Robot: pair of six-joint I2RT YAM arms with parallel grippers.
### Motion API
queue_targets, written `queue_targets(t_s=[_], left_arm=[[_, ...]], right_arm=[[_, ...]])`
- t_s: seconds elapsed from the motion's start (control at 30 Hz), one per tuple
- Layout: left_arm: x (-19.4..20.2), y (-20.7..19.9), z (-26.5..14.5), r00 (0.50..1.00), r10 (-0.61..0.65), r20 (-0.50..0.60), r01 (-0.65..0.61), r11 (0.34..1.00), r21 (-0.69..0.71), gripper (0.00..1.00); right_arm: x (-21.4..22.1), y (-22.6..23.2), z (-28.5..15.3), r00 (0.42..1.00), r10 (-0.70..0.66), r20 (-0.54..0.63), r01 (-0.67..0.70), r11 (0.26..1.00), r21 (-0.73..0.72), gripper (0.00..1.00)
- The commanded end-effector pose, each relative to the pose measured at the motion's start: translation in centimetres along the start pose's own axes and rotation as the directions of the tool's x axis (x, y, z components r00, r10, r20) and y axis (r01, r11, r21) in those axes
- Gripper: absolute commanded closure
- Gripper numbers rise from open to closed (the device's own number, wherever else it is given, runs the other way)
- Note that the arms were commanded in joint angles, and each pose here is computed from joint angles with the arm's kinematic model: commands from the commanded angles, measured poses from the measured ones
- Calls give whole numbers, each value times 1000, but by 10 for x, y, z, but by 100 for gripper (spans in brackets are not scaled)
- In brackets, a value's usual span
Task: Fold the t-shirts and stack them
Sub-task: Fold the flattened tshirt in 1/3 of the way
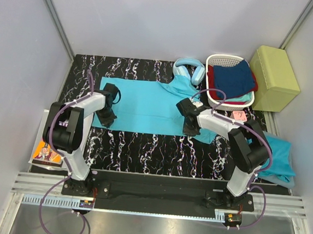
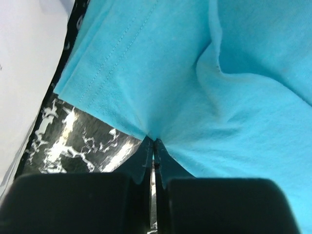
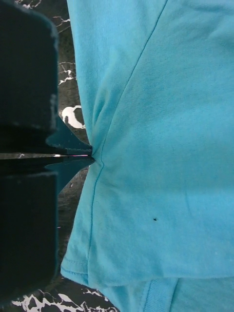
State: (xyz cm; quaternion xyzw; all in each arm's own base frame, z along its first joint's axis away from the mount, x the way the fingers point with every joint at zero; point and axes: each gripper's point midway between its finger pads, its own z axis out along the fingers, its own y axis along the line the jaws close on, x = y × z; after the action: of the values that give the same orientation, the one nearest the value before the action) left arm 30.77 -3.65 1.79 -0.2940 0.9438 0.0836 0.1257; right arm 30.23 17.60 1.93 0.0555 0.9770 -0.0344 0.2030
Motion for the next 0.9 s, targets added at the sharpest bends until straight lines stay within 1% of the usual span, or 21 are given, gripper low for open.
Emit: queue_targets(t_s=[0.0,0.17,0.33,0.4,0.5,0.63,0.77,0.87], left_arm=[[11,2,-19,1000,13,-3,-13,1000,24,100],[30,1,-32,999,49,-13,-48,999,25,100],[59,2,-38,992,93,-89,-90,995,42,100],[65,3,-43,989,110,-95,-106,993,52,100],[74,7,-51,985,134,-105,-129,990,53,100],[88,15,-58,976,166,-145,-160,986,47,100],[100,21,-65,966,199,-165,-193,980,50,100],[107,32,-66,959,223,-177,-221,975,26,100]], right_arm=[[4,-7,-16,1000,29,-4,-29,999,-13,100],[16,-15,-23,999,29,-25,-29,1000,-7,100],[31,-17,-35,998,24,-62,-26,999,-24,100],[39,-17,-40,996,17,-84,-19,999,-26,100],[48,-14,-50,995,4,-104,-8,999,-40,100],[60,-12,-59,991,-14,-131,8,999,-51,100],[75,-16,-63,984,-28,-175,20,999,-45,100],[87,-21,-63,978,-33,-205,26,999,-34,100]])
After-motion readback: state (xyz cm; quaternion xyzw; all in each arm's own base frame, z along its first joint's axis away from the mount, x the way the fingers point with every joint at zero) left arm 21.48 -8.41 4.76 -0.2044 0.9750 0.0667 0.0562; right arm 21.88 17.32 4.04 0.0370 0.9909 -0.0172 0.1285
